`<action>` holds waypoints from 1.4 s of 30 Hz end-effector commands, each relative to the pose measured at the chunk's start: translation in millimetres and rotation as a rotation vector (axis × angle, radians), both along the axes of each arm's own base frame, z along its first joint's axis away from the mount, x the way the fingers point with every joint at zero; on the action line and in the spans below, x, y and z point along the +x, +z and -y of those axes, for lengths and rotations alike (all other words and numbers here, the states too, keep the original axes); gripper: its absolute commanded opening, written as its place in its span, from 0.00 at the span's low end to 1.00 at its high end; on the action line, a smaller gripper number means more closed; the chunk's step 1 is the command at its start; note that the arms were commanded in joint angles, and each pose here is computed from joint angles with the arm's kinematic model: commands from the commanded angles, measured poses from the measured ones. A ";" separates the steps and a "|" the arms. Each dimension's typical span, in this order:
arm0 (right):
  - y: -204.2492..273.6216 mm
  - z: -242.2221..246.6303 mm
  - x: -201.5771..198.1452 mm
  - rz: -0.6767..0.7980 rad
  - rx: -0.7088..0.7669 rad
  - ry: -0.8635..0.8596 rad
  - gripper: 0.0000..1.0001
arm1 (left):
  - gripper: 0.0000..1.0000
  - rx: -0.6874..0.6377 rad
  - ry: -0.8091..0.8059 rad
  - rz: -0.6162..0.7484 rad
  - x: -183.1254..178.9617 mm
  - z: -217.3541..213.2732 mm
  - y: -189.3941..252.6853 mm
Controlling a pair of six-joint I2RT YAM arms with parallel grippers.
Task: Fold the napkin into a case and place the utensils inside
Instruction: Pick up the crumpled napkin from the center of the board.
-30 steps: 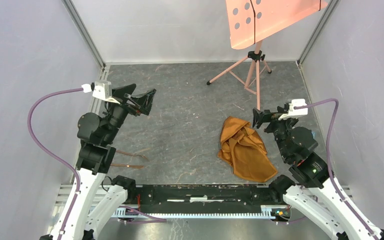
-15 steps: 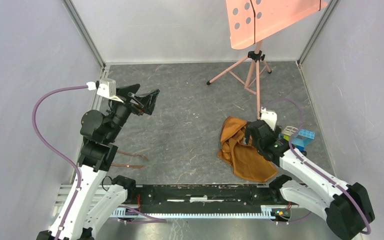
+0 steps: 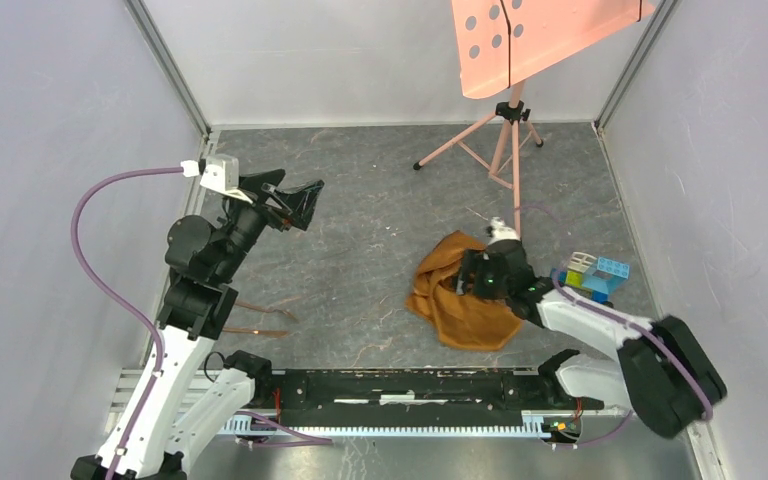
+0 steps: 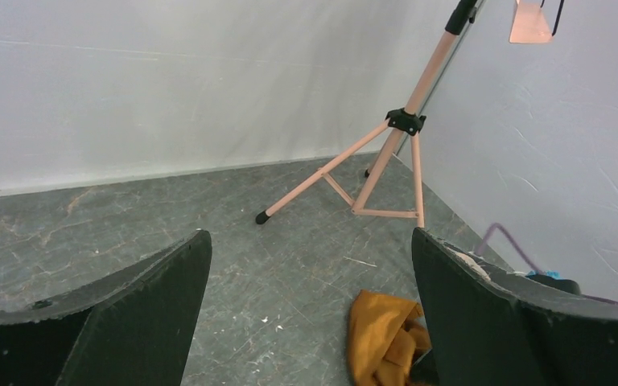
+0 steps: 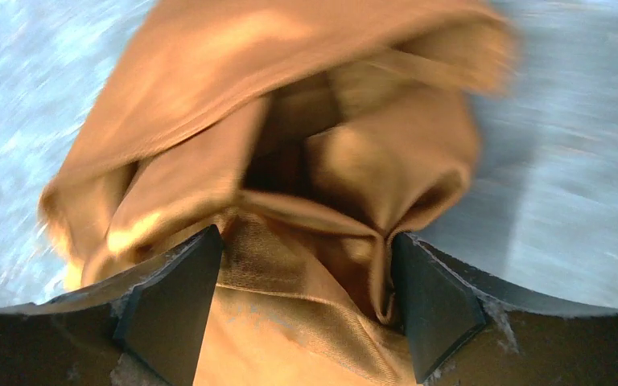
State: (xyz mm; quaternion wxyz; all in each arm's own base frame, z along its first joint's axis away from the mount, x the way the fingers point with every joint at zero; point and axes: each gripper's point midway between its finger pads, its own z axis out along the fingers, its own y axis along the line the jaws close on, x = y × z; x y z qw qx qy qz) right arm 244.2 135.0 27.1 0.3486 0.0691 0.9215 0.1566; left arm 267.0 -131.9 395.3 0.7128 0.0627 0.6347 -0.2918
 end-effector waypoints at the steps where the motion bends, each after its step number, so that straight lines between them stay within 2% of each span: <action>1: 39.1 -99.6 2.5 0.103 0.123 0.432 0.80 | 1.00 0.005 0.020 0.026 3.7 -1.4 13.7; 4: 57.1 -120.8 8.0 0.154 0.091 0.530 0.79 | 1.00 -0.019 0.067 -0.132 17.1 -4.2 -20.0; 6: 63.9 -115.7 11.4 0.180 0.036 0.543 0.79 | 1.00 -0.038 0.119 -0.313 22.3 -8.8 -60.8; 8: 62.4 -94.7 14.9 0.192 -0.079 0.518 0.81 | 1.00 -0.050 0.130 -0.496 18.4 -6.6 -107.1; 11: 51.0 -65.8 3.4 0.174 -0.213 0.544 0.84 | 1.00 -0.071 -0.018 -0.707 -2.0 20.5 -165.5; 14: 33.0 -57.0 -25.0 0.147 -0.217 0.651 0.84 | 1.00 -0.120 -0.168 -0.829 -23.5 44.6 -202.1; 18: 21.1 -61.2 -46.6 0.169 -0.153 0.742 0.84 | 0.96 -0.138 -0.178 -0.912 -42.1 51.2 -237.1; 22: 34.9 -85.9 -38.2 0.244 -0.059 0.774 0.83 | 0.80 -0.131 -0.157 -0.983 -55.5 61.2 -275.9; 24: 48.2 -106.1 -36.5 0.320 0.002 0.835 0.90 | 0.70 -0.110 -0.141 -1.016 -58.1 64.4 -293.8; 27: 59.6 -118.9 -21.9 0.412 -0.030 0.831 0.89 | 0.62 -0.078 -0.083 -1.043 -58.3 60.4 -312.8; 34: 59.6 -146.2 -6.9 0.424 -0.021 0.875 0.79 | 0.61 -0.113 -0.044 -1.035 -56.6 58.7 -321.0; 39: 50.4 -156.3 -6.2 0.421 -0.054 0.892 0.71 | 0.56 -0.113 -0.055 -1.047 -50.8 65.3 -327.6; 42: 43.8 -159.7 -5.0 0.413 -0.088 0.882 0.64 | 0.48 -0.094 -0.057 -1.050 -45.7 68.2 -332.9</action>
